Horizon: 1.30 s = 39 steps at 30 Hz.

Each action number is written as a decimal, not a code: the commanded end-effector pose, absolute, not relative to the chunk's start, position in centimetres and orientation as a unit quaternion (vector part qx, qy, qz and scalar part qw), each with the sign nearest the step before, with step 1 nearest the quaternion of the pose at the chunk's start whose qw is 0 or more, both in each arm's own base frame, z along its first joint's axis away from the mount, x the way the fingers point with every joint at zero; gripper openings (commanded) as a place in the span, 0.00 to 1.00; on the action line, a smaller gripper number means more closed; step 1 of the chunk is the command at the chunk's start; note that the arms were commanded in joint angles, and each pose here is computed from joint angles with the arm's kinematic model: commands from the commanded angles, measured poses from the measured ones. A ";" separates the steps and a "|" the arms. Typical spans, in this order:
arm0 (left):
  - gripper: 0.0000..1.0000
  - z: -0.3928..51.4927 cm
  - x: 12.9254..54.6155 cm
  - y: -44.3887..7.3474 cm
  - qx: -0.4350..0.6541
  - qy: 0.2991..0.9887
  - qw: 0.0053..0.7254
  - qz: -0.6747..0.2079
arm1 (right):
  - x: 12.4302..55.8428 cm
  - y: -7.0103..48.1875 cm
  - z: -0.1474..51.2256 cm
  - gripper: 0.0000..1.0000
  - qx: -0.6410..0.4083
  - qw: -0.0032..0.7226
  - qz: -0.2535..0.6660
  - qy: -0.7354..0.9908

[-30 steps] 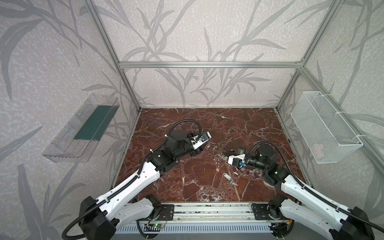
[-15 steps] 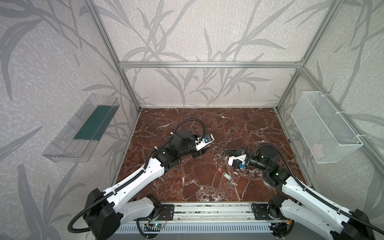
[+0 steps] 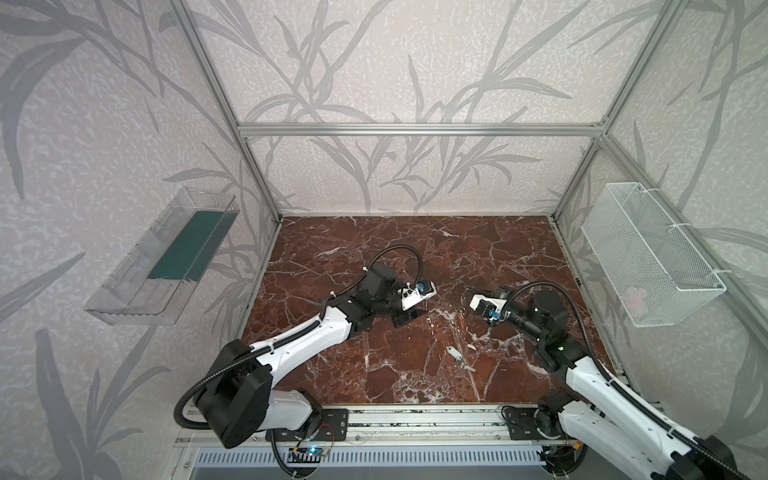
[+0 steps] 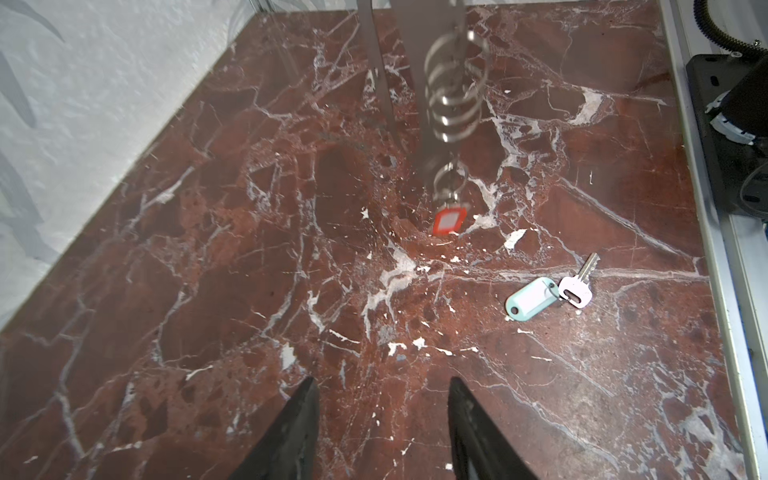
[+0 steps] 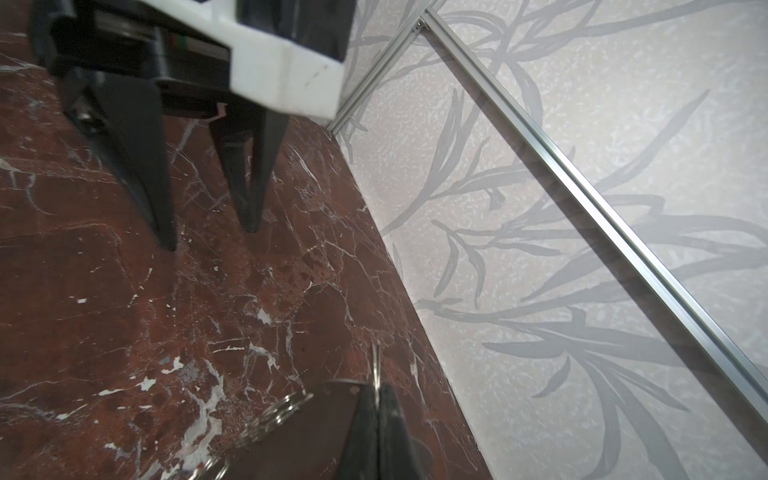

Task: Put the keys on the keyring
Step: 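Release the ring and move the left gripper toward the blue-tagged key, then lower the left gripper onto the blue-tagged key and grasp its ring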

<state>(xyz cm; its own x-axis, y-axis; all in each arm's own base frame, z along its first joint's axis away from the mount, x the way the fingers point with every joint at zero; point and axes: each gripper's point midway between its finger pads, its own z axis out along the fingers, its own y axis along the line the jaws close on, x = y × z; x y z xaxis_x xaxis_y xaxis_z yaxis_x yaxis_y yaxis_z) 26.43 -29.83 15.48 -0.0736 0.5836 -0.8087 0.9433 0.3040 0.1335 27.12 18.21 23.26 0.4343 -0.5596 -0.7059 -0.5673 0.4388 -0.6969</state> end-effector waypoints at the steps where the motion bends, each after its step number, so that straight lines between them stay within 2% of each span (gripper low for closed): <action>1: 0.51 16.0 26.2 -31.7 0.522 0.706 0.395 -0.270 | 28.2 16.6 24.1 0.00 -0.490 0.675 -0.025 0.550; 6: 0.51 15.4 25.2 -34.4 0.489 0.746 0.335 -0.304 | 28.9 15.4 24.2 0.00 -0.463 0.670 -0.044 0.578; 8: 0.52 15.5 23.8 -35.7 0.504 0.741 0.311 -0.318 | 29.2 14.8 24.5 0.00 -0.445 0.673 -0.051 0.588; 11: 0.52 15.8 23.4 -36.4 0.494 0.770 0.285 -0.286 | 29.0 14.3 25.3 0.00 -0.431 0.677 -0.054 0.594; 15: 0.51 16.4 25.0 -36.4 0.363 0.854 0.235 -0.290 | 28.7 13.4 27.1 0.00 -0.408 0.691 -0.068 0.592; 19: 0.51 16.1 25.0 -36.9 0.263 0.899 0.174 -0.303 | 28.2 12.0 28.1 0.00 -0.382 0.683 -0.080 0.617; 23: 0.48 14.2 24.1 -37.2 0.156 0.936 0.070 -0.307 | 27.3 11.5 28.9 0.00 -0.372 0.684 -0.074 0.624; 26: 0.44 12.5 22.2 -38.8 0.085 0.937 -0.007 -0.337 | 26.8 11.2 29.2 0.00 -0.369 0.682 -0.076 0.627; 33: 0.40 7.9 20.2 -38.5 0.005 0.947 -0.042 -0.318 | 26.3 10.9 28.5 0.00 -0.366 0.671 -0.069 0.641; 39: 0.39 6.3 18.7 -39.0 -0.001 0.953 -0.069 -0.296 | 25.7 11.0 27.9 0.00 -0.367 0.663 -0.054 0.650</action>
